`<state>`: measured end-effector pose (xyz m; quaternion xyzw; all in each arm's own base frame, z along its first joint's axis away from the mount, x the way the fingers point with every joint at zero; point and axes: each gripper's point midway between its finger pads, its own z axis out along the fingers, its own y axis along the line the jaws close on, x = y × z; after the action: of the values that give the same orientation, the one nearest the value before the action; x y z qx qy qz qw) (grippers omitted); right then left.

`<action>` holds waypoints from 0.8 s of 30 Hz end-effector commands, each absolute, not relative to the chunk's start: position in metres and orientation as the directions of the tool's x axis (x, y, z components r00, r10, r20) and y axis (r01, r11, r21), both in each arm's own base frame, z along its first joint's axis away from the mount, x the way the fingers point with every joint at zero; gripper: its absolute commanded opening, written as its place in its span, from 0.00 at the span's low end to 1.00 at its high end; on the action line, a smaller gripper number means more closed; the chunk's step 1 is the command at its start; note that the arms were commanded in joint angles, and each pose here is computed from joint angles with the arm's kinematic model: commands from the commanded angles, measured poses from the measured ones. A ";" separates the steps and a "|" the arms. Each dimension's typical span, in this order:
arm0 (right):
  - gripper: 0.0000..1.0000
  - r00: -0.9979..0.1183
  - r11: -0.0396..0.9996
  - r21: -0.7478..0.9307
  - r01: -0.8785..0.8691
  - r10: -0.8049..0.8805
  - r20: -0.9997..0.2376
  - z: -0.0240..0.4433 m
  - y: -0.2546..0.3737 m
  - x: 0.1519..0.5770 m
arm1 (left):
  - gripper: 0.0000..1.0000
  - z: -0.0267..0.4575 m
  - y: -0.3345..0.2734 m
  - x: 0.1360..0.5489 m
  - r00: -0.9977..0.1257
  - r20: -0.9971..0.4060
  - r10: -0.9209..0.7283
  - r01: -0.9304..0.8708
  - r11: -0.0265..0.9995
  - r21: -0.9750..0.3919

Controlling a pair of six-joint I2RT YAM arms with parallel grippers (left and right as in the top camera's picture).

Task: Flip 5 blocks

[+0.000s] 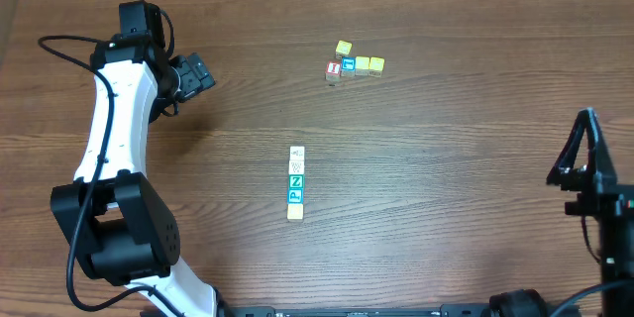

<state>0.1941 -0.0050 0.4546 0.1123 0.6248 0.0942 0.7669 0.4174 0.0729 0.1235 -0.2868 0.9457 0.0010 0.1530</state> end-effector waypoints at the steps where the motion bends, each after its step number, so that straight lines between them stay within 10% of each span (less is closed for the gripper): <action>1: 1.00 0.269 0.955 0.296 -0.029 0.292 -0.918 0.445 -0.005 0.190 | 1.00 0.120 0.077 0.419 -0.787 -0.292 -0.543 -0.548 0.833 -0.070; 24: 1.00 0.470 0.954 0.284 -0.100 0.297 -0.831 0.350 -0.004 0.202 | 1.00 0.120 0.077 0.419 -0.788 -0.291 -0.543 -0.548 0.833 -0.070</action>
<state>0.2034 -0.0071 0.3574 0.1110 0.5081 0.1110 0.8469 0.4173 0.0733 0.1236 -0.2869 0.9456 0.0022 0.1531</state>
